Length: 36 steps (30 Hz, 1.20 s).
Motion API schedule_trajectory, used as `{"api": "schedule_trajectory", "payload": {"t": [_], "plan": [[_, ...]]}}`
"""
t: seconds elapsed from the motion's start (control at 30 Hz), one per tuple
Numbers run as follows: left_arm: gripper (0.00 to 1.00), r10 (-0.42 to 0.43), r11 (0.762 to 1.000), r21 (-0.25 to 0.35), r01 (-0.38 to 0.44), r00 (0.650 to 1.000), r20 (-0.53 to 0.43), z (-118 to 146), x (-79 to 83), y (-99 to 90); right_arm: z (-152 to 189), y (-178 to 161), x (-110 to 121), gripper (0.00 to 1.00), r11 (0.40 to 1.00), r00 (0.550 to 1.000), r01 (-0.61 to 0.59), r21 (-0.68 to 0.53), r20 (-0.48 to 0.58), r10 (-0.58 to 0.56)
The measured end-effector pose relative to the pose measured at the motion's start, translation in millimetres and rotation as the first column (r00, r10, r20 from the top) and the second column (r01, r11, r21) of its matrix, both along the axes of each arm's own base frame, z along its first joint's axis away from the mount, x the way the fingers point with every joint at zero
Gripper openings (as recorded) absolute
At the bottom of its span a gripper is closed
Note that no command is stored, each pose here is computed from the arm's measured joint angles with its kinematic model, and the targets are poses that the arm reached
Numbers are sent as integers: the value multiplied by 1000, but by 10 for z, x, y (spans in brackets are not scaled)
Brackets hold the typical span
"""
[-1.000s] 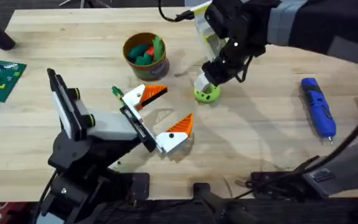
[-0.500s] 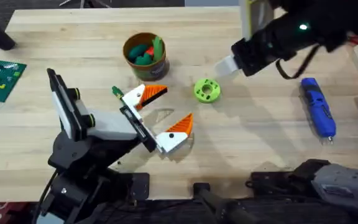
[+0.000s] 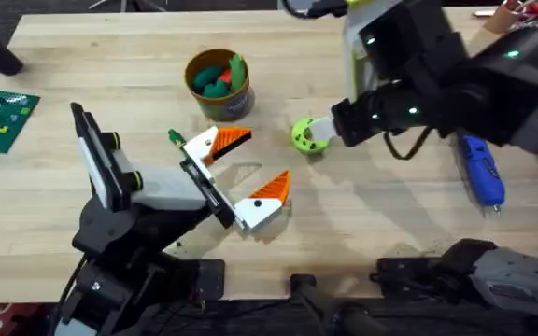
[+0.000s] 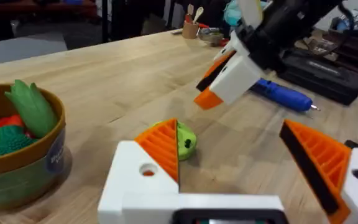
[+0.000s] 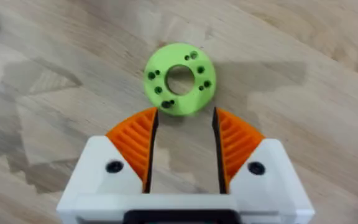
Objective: Pick up the gripper from the table and insert it into the empty holder that is missing its gripper. Then pick up a screw, insert it into the mounting hole, and use the screwdriver to tighten it. Finally, clean up the table by picking up the vegetable and placing it into the bucket.
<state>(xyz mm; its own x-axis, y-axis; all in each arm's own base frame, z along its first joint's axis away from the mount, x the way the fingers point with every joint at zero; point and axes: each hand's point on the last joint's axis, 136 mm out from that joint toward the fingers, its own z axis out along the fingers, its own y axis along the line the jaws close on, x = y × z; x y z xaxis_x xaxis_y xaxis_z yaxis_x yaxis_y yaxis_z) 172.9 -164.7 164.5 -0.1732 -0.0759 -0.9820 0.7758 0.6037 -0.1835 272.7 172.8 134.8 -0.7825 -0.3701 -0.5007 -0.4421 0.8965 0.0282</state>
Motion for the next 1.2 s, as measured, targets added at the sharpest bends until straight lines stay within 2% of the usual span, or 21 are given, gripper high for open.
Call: {"api": "schedule_trajectory", "payload": {"t": [0.37,0.7,1.07,1.2], "plan": [[980,0,1000,0,0,1000,0,0,0,0,-528,143,-8,508,997,992,-38,-67,-127,29],[980,0,1000,0,0,1000,0,0,0,0,-619,312,-87,508,991,986,-108,-80,-135,97],[980,0,1000,0,0,1000,0,-1,0,0,-737,307,-91,508,989,982,-113,-99,-163,96],[980,0,1000,0,0,1000,0,0,0,0,-737,308,-89,373,989,982,-112,-99,-162,95]]}}
